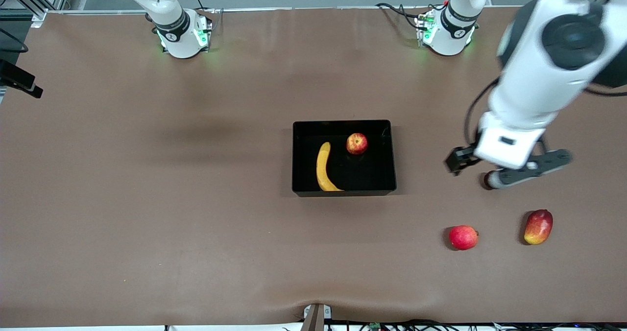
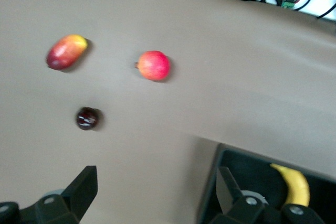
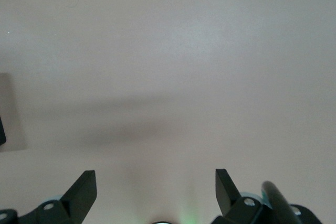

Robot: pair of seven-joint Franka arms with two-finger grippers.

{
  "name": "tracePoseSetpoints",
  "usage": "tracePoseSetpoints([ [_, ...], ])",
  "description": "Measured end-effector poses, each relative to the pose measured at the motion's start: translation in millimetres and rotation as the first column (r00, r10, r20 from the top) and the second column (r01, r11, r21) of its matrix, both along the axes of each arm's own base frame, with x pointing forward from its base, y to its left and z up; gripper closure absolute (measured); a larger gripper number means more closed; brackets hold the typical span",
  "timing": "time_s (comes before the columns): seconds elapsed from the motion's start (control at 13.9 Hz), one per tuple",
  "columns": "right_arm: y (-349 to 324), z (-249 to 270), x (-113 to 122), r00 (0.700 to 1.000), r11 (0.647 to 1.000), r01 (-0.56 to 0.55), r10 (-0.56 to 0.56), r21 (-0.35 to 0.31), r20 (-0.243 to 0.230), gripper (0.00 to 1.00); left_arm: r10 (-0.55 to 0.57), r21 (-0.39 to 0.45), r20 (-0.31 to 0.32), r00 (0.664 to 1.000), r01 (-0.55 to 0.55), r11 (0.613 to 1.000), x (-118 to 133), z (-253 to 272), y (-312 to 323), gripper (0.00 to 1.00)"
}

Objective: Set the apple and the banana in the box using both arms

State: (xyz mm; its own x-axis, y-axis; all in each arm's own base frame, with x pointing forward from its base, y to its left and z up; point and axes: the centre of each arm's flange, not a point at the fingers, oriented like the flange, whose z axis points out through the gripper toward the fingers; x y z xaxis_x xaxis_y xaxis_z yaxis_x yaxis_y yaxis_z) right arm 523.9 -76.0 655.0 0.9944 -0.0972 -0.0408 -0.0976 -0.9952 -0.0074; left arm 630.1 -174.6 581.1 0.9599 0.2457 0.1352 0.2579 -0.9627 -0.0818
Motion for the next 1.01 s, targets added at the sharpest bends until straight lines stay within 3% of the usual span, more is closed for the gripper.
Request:
tracePoseSetpoints([
  [0.43,-2,0,0,1.000,1.000,0.003,-0.003,0.000,0.000,0.00,-0.054,-0.005,-0.085,0.995,0.054,0.999,-19,26,60,0.00],
  [1.01,-3,0,0,1.000,1.000,0.006,-0.006,0.000,0.001,0.00,-0.168,-0.018,-0.109,0.980,0.168,0.986,-69,53,112,0.00],
])
